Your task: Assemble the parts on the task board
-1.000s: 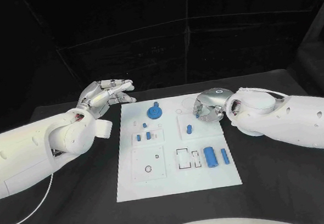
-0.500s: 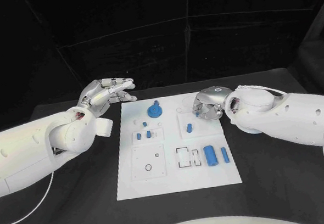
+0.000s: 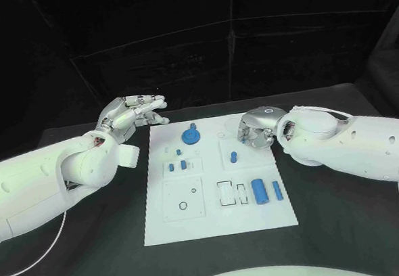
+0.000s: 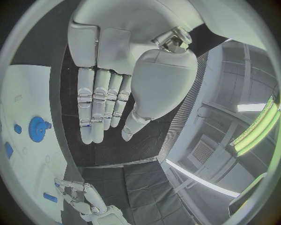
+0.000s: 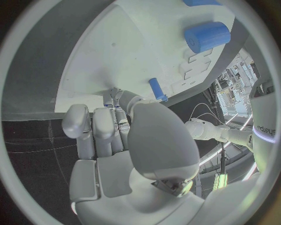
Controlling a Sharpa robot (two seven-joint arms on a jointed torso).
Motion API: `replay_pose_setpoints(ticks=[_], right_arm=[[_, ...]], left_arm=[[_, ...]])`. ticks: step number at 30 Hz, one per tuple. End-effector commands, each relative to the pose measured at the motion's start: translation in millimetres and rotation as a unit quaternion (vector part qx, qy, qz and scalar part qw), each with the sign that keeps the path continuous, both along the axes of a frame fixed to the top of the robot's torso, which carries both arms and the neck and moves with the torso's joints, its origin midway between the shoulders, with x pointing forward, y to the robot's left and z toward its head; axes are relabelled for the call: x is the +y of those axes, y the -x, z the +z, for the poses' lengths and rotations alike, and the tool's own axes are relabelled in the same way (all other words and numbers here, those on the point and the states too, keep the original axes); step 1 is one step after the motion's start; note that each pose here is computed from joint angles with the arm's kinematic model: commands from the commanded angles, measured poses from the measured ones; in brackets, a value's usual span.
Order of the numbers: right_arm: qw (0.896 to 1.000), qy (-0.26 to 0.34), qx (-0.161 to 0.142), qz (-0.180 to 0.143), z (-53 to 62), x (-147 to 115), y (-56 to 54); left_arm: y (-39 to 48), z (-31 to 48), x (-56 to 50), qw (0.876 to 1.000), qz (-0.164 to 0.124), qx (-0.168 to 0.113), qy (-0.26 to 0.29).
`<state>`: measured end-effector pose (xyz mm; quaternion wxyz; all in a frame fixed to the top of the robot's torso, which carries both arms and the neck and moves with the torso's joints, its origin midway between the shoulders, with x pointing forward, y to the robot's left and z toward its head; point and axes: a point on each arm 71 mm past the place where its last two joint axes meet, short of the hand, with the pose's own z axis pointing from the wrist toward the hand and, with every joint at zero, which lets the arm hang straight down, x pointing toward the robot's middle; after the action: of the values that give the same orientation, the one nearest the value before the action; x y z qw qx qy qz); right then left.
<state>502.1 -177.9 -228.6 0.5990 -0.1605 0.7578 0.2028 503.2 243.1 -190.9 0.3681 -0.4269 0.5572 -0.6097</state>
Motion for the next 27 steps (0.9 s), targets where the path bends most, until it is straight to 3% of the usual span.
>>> replay_pose_setpoints(ticks=[1,19,27], right_arm=[[1.0,-0.009,-0.015,-0.004,1.6,-0.4,3.1],[0.998,-0.043,-0.047,0.0,15.2,-2.3,16.3],[0.996,-0.064,-0.057,0.013,31.6,4.1,28.0]], left_arm=[[0.0,2.3,-0.7,1.0,0.001,-0.008,0.006],[-2.0,2.2,-2.3,1.0,0.009,-0.012,0.003],[-2.5,2.1,-0.4,1.0,0.011,-0.012,0.002]])
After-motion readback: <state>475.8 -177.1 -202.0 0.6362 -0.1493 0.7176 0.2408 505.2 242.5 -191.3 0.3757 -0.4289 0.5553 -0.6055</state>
